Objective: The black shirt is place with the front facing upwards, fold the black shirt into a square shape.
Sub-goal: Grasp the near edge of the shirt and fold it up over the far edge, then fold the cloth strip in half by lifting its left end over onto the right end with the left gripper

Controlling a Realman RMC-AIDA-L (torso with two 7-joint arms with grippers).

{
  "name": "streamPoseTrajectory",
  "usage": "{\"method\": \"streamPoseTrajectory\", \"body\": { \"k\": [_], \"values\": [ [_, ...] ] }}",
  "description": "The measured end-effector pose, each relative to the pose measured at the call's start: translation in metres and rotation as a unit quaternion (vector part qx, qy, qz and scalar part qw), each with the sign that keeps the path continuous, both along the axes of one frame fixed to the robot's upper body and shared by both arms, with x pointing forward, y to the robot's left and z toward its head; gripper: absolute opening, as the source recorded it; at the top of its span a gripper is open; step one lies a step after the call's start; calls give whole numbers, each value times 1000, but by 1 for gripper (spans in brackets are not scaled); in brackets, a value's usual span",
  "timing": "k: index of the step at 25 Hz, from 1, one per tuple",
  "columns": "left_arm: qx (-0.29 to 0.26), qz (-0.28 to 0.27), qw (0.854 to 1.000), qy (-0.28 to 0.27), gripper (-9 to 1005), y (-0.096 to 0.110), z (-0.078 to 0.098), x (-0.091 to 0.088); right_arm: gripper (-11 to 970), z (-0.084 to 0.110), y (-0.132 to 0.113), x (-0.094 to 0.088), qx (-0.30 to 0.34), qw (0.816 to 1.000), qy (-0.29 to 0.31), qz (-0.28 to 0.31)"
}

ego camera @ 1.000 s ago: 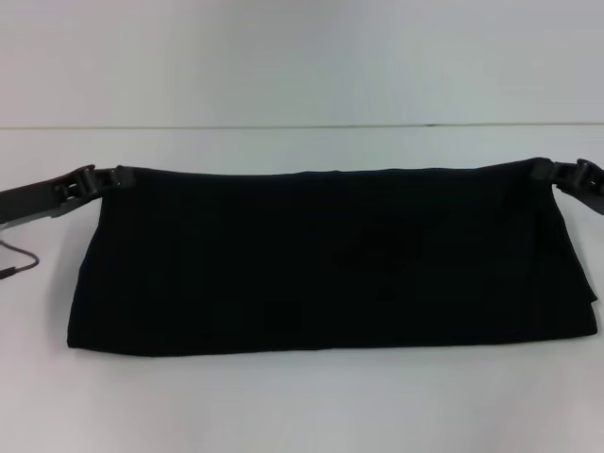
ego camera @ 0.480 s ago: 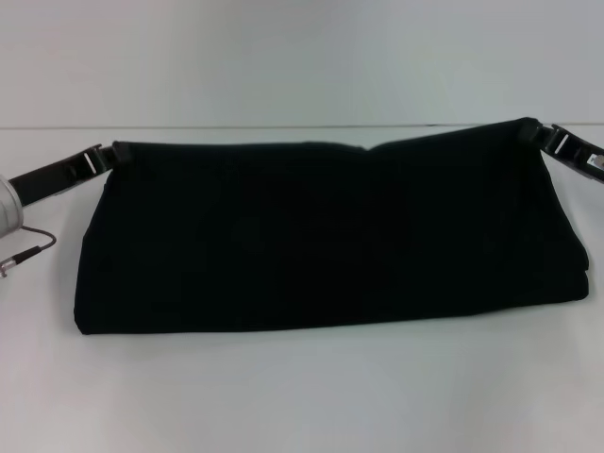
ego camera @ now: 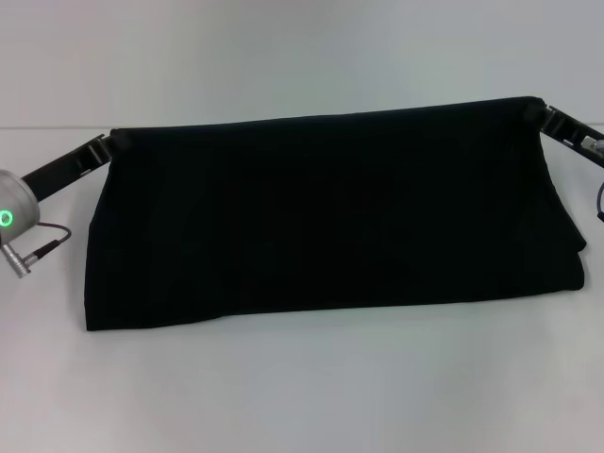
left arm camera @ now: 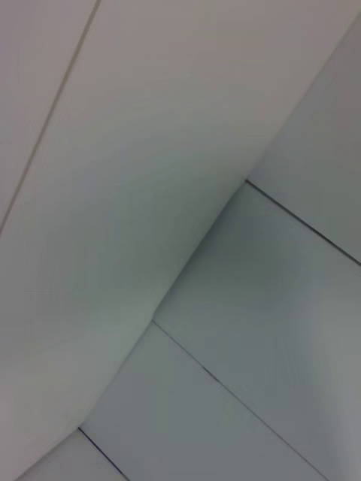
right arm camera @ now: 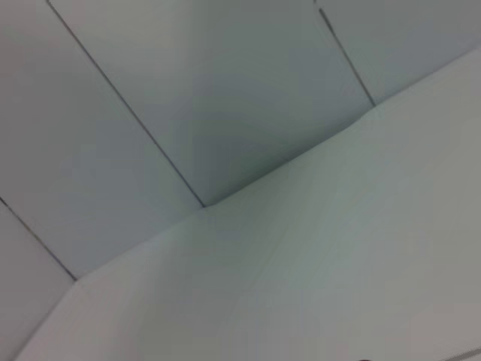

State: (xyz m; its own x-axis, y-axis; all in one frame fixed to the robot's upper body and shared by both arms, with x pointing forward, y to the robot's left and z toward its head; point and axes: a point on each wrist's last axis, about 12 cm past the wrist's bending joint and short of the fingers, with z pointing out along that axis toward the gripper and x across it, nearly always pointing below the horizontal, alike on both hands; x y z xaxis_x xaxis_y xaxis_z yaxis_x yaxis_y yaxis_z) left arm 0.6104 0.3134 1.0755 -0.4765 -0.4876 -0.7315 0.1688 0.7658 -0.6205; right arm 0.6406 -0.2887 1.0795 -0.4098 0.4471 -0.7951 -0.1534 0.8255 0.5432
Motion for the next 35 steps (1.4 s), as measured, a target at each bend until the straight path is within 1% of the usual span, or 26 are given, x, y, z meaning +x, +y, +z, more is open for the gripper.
{"method": "streamPoseTrajectory", "body": {
  "k": [5, 10, 14, 16, 18, 22, 24, 29, 31, 33, 35],
  "values": [
    [20, 9, 1000, -3, 44, -12, -5, 3, 153, -6, 10, 6, -35, 999, 13, -8],
    [29, 19, 999, -10, 46, -22, -10, 4, 160, -12, 21, 10, -73, 997, 16, -20],
    [10, 54, 998, 1, 47, -24, -16, 6, 165, -12, 26, 14, -107, 994, 7, -13],
    [3, 73, 997, 4, 48, -24, -18, 7, 167, -11, 27, 15, -109, 994, 6, -14],
    [3, 76, 997, -1, 49, -26, -19, 7, 170, -10, 27, 15, -109, 994, 5, -14],
    [-7, 85, 996, -10, 123, -28, -20, 6, 175, -9, 26, 16, -110, 994, 3, -15],
    [-11, 90, 996, -10, 160, -28, -21, 6, 254, -9, 26, 15, -110, 994, 3, -15],
    [-6, 96, 995, -1, 291, -26, -26, 3, 444, -12, 24, 11, -105, 994, 1, -10],
    [-9, 98, 995, -1, 344, -23, -28, -1, 505, -15, 21, 5, -96, 995, -7, 0],
    [-23, 87, 996, -9, 405, -18, -28, -7, 567, -16, 18, -4, -83, 996, -25, 23],
    [-50, 62, 996, -31, 474, -14, -23, -16, 628, -15, 17, -19, -72, 993, -61, 73]
  ]
}}
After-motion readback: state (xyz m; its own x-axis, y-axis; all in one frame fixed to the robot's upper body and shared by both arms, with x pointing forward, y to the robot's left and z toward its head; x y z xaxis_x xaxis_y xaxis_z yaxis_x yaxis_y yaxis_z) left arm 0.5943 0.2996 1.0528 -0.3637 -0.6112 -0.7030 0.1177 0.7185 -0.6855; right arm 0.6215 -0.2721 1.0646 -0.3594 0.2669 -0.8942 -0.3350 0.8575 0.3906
